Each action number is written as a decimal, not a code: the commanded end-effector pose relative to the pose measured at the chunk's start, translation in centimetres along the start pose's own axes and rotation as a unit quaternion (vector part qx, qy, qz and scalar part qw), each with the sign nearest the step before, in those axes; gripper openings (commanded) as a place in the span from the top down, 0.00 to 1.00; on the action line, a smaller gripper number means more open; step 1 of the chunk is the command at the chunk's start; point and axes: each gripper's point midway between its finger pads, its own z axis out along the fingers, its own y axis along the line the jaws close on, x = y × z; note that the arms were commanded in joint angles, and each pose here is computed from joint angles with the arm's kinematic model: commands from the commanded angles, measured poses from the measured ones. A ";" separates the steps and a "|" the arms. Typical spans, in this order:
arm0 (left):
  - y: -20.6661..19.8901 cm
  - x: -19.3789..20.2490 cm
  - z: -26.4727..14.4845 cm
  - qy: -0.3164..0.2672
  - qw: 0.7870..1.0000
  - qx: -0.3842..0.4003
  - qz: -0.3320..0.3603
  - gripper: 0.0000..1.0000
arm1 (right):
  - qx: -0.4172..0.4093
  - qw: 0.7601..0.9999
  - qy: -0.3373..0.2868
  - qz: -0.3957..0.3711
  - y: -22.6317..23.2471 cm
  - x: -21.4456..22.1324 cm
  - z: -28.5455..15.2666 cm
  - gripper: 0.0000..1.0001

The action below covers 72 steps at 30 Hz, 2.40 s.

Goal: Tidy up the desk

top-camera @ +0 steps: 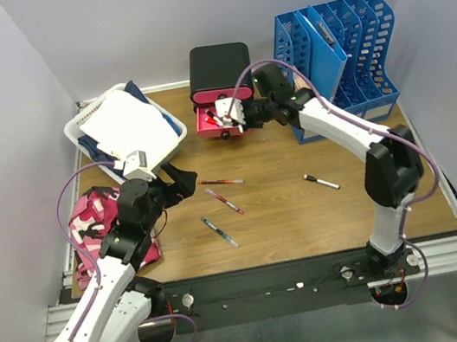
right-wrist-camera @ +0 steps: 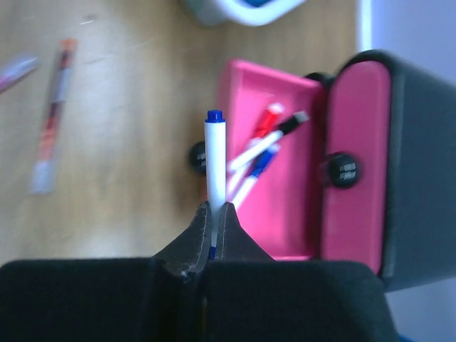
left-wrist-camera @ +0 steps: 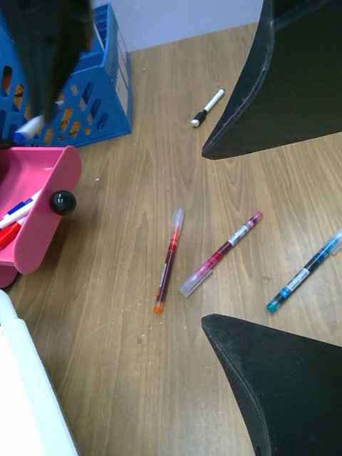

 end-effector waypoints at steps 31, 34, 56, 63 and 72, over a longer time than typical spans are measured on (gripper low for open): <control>0.4 0.9 -0.2 0.003 1.000 0.006 -0.031 0.01 | -0.142 0.928 0.163 0.303 15.6 7.5 -6.7 0.42; 0.2 1.0 0.1 0.005 0.999 0.008 -0.031 0.01 | -0.101 0.907 0.256 0.319 17.0 12.2 -8.8 0.41; 0.0 1.3 0.7 0.021 0.999 0.011 -0.028 0.01 | -0.075 0.850 0.372 0.366 21.4 21.0 -11.0 0.70; 0.0 1.3 0.7 0.020 0.999 0.012 -0.027 0.01 | -0.145 0.868 0.297 0.372 22.4 18.2 -9.7 0.97; 0.1 1.3 0.8 0.022 0.999 0.007 -0.025 0.01 | -0.139 0.956 0.119 0.231 10.8 6.7 -6.1 0.99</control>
